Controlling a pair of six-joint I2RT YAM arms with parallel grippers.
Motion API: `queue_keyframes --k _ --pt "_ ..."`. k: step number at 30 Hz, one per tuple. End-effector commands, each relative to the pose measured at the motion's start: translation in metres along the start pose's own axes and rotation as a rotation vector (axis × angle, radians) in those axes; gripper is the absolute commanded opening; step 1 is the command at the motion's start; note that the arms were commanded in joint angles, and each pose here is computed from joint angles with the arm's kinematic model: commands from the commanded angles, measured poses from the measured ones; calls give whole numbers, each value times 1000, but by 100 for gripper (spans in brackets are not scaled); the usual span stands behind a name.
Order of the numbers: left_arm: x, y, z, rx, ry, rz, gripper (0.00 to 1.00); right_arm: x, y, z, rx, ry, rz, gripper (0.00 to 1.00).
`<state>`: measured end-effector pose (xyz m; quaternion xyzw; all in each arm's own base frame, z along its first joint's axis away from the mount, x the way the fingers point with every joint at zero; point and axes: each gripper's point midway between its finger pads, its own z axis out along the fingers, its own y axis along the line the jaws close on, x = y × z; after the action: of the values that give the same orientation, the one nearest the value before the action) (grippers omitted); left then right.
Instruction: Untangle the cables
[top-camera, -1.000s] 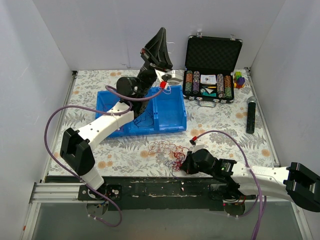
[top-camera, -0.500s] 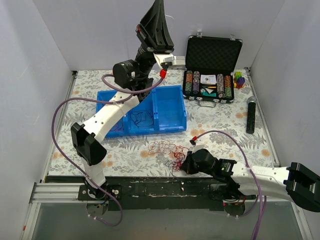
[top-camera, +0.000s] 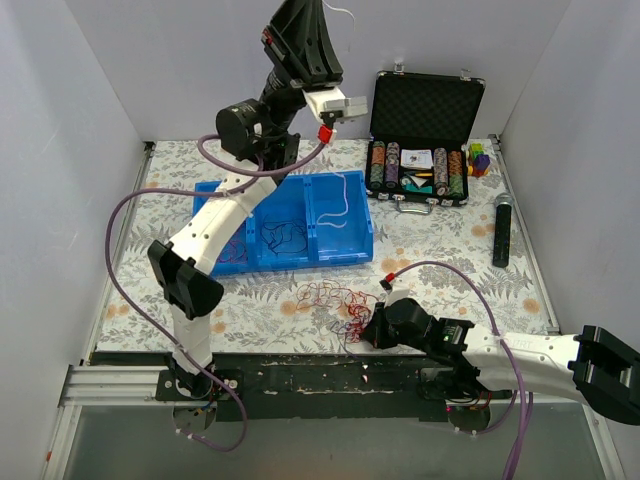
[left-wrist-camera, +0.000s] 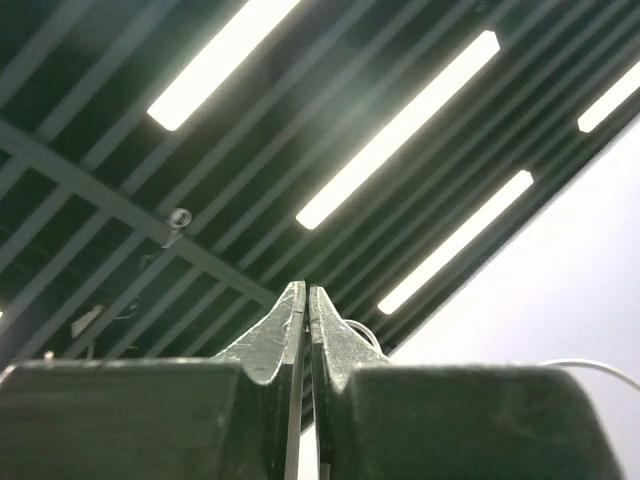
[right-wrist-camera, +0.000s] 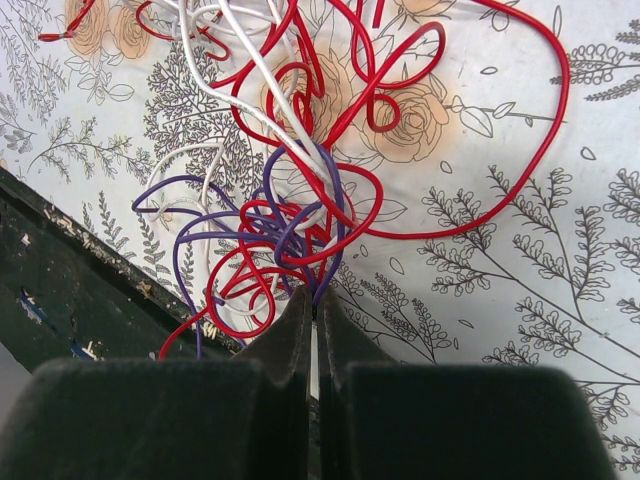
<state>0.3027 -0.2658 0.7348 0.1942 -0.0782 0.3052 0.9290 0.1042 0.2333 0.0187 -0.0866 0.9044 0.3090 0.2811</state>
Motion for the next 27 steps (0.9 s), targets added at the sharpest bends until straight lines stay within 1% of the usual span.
queue_keyframes --k 1,5,18,23,27 --pt "0 7 -16 53 43 -10 0 39 -47 -7 153 134 -50 1" --pt "-1 -9 -36 88 70 -37 0 38 -47 -7 149 128 -46 1" --pt "10 -30 -78 158 206 -126 0 39 -47 -6 153 132 -44 1" --pt "7 -33 -91 192 213 -135 0 40 -48 -6 154 133 -44 1" --pt "9 -33 -87 181 212 -127 0 39 -48 -6 156 134 -46 1"
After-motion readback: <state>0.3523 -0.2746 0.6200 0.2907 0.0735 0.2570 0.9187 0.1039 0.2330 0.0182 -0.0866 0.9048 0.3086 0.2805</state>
